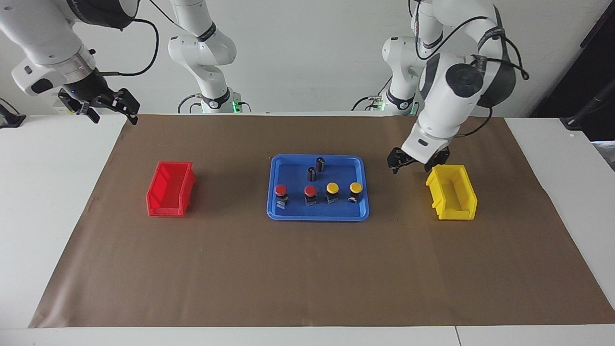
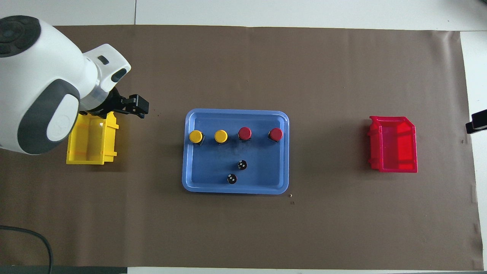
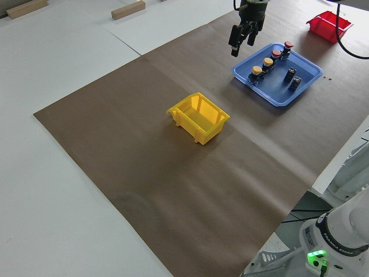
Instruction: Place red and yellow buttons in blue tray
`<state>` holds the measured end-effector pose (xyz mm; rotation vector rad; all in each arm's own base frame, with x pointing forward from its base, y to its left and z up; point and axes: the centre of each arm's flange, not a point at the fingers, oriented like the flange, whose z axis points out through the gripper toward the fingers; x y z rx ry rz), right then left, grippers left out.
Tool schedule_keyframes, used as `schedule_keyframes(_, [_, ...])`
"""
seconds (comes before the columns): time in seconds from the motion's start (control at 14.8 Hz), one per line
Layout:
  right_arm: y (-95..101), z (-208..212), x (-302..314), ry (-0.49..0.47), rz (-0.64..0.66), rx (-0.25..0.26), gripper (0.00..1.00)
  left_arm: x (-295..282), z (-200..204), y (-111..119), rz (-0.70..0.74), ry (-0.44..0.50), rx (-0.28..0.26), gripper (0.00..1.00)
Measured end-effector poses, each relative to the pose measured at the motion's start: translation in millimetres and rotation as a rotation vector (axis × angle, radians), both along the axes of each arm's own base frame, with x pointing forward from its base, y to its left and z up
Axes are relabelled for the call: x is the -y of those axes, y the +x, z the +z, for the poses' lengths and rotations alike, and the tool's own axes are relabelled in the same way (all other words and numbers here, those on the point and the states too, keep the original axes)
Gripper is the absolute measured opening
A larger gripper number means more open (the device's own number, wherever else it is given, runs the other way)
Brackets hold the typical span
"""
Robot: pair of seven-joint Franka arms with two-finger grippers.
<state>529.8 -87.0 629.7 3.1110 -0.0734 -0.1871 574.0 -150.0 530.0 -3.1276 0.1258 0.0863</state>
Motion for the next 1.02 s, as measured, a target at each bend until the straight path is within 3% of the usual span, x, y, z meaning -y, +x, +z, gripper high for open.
schedule_keyframes(0.41, [0.0,0,0,0.0,0.003,0.0,1.0,-124,61,-1,-0.025,-0.008,0.015,1.0])
schedule_keyframes(1.02, [3.1,0,-21,0.001,0.043,0.0,1.0,-123,75,-5,-0.066,-0.011,0.005,1.0])
